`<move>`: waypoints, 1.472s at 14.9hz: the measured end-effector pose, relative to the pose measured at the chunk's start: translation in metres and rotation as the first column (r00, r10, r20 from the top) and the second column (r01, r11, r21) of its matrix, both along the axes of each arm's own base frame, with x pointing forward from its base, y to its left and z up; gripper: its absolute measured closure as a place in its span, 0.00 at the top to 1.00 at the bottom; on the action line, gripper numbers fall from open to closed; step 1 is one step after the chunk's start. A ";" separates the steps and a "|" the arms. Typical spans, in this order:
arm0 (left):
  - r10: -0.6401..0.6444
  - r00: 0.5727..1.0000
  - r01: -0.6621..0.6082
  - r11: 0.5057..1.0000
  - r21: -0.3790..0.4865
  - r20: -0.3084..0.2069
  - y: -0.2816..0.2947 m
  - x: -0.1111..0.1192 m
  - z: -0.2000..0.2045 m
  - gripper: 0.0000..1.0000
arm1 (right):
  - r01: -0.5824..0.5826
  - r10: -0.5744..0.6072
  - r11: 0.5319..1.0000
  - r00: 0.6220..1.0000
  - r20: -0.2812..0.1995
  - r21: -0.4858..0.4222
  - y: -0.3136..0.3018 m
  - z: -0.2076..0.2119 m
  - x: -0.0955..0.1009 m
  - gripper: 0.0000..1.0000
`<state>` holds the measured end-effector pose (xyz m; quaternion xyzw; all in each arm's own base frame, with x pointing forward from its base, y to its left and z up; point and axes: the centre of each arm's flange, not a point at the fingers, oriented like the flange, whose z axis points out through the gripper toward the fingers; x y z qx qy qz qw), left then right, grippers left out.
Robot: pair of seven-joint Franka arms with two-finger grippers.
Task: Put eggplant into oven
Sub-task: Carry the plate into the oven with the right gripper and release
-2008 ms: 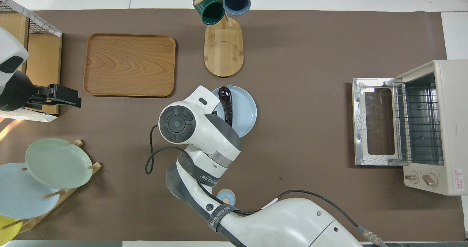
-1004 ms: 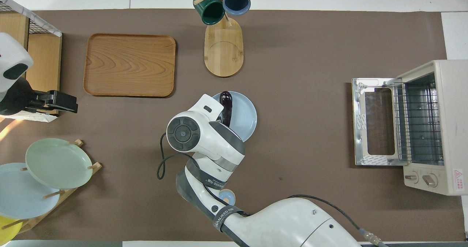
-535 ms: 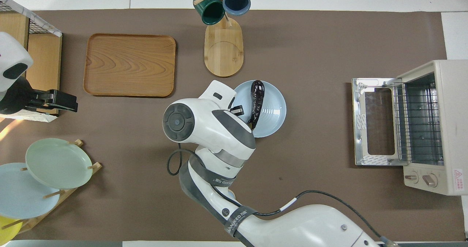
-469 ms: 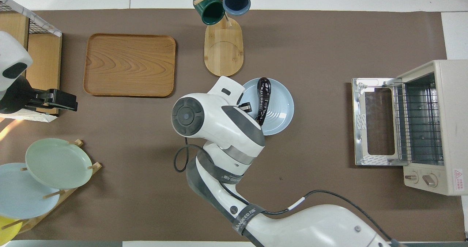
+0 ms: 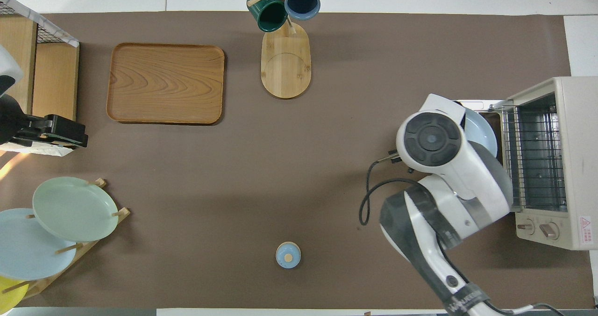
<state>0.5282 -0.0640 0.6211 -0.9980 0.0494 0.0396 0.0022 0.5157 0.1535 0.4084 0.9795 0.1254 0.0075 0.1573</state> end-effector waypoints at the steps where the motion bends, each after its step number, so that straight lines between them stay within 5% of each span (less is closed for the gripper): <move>1: 0.001 1.000 -0.001 1.000 0.000 -0.001 0.001 0.000 0.000 1.00 | -0.005 0.005 1.000 1.000 -0.016 -0.004 -0.028 0.003 -0.003 0.03; 6: 0.031 1.000 -0.031 1.000 -0.001 -0.003 0.017 0.003 -0.002 1.00 | -0.013 0.014 1.000 0.997 -0.077 0.009 -0.145 0.004 -0.013 0.03; 13: 0.036 0.999 -0.036 0.999 -0.001 -0.001 0.020 0.004 -0.002 1.00 | -0.019 0.021 0.999 0.999 -0.048 0.040 -0.173 -0.025 -0.033 0.03; 17: 0.037 0.999 -0.037 0.999 -0.001 -0.003 0.020 0.004 -0.002 1.00 | -0.020 0.024 0.998 0.998 -0.052 0.067 -0.175 -0.024 -0.033 0.22; 19: 0.036 0.999 -0.036 0.999 -0.001 -0.003 0.020 0.004 -0.003 1.00 | -0.029 0.035 0.995 0.998 -0.057 0.094 -0.174 -0.013 -0.029 0.39; 22: 0.037 0.999 -0.037 0.999 -0.001 -0.003 0.020 0.004 -0.003 1.00 | -0.043 0.049 0.989 0.998 -0.038 0.139 -0.152 0.023 -0.013 0.37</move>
